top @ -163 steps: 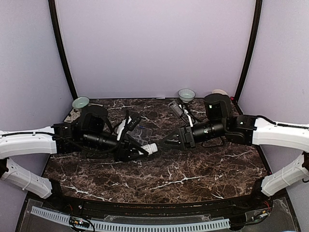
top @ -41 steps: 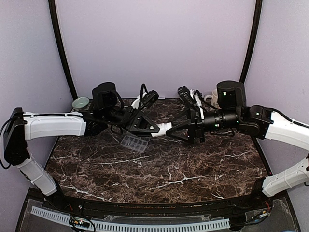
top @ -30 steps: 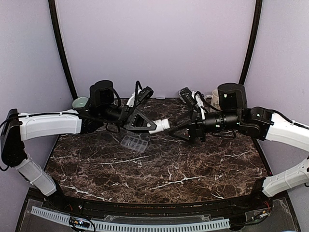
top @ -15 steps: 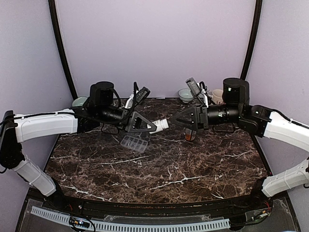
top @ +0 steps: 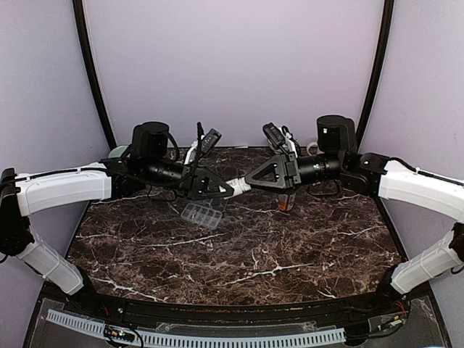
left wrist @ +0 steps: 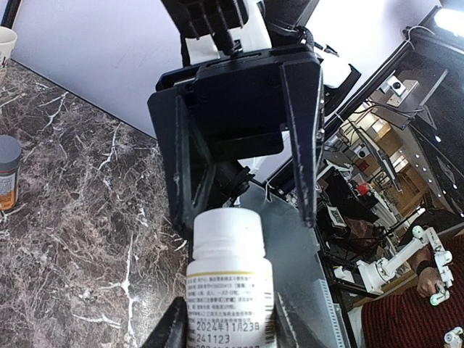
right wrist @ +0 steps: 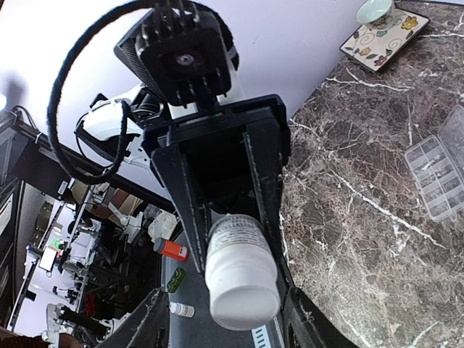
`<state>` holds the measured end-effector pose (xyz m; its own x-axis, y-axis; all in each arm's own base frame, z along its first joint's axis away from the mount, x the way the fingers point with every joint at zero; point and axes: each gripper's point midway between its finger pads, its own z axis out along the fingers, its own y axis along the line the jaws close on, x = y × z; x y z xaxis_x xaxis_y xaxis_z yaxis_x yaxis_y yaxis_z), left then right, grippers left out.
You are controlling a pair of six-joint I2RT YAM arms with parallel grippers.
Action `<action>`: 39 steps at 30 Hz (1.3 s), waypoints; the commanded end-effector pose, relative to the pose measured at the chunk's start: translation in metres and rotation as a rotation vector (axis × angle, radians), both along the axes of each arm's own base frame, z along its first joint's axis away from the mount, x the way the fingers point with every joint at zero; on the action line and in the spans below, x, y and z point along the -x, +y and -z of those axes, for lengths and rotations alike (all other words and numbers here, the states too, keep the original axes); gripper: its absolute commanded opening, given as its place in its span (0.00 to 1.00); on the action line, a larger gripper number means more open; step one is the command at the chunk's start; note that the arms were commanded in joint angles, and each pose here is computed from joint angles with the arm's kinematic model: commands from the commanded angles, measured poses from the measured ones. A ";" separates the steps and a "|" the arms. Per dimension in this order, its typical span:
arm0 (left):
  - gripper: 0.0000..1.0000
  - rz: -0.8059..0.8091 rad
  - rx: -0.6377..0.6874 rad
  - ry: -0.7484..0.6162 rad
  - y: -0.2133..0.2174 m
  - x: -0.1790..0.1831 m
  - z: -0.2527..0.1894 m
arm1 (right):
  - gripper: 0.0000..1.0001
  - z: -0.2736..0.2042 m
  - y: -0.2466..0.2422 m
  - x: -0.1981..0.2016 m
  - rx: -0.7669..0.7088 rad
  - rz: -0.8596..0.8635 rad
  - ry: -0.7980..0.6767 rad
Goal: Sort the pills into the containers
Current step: Unscrew the lid of the pill bottle.
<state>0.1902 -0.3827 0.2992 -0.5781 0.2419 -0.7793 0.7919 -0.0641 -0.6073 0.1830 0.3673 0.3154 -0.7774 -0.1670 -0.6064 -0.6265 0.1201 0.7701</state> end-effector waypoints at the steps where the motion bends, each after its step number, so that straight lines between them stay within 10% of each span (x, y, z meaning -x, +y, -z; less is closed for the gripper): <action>1: 0.00 -0.006 0.032 -0.078 0.003 -0.001 -0.022 | 0.50 -0.028 0.003 -0.002 -0.071 -0.025 -0.017; 21: 0.00 0.012 0.015 -0.063 -0.002 -0.003 -0.019 | 0.17 -0.015 0.004 -0.008 -0.030 -0.029 -0.017; 39: 0.00 0.343 0.120 0.242 -0.002 0.031 -0.051 | 0.12 0.015 -0.022 -0.024 0.135 0.030 -0.574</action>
<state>0.1867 -0.3983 0.3132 -0.7084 0.3173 -0.6305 0.5945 -0.2134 -0.7753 0.1836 0.3569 0.3166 -0.4441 -0.2276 -0.8666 -0.8956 0.0854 0.4365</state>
